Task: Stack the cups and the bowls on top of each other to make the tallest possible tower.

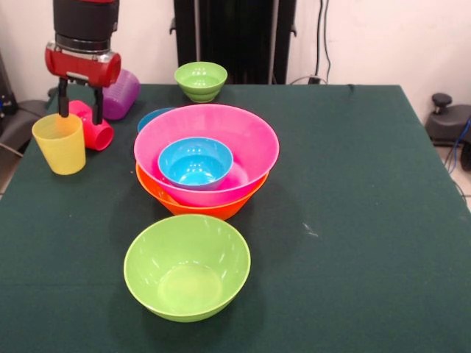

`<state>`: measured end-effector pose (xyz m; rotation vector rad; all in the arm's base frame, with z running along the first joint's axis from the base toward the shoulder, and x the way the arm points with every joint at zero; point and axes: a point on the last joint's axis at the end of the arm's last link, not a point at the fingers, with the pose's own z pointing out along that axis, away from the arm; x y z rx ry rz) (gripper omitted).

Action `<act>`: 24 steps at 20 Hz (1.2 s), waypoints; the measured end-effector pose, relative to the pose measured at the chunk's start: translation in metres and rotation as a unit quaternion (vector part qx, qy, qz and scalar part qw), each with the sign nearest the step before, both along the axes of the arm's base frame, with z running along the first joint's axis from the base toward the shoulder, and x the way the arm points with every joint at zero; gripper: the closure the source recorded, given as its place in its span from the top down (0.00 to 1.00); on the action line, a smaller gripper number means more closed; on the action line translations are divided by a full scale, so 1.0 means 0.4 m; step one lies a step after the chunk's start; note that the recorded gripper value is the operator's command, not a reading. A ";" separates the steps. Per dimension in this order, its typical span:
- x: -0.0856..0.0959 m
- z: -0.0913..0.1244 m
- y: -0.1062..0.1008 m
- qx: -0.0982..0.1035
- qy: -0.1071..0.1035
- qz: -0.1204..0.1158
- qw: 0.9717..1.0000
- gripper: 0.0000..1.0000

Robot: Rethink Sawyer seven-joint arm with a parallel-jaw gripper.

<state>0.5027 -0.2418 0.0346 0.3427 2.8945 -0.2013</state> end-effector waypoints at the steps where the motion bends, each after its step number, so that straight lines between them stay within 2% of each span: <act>1: -0.001 -0.003 0.001 0.001 0.001 0.000 1.000 1.00; 15: 0.011 -0.023 -0.006 0.003 -0.002 -0.002 1.000 1.00; 24: 0.043 -0.068 -0.014 0.009 -0.026 -0.002 1.000 1.00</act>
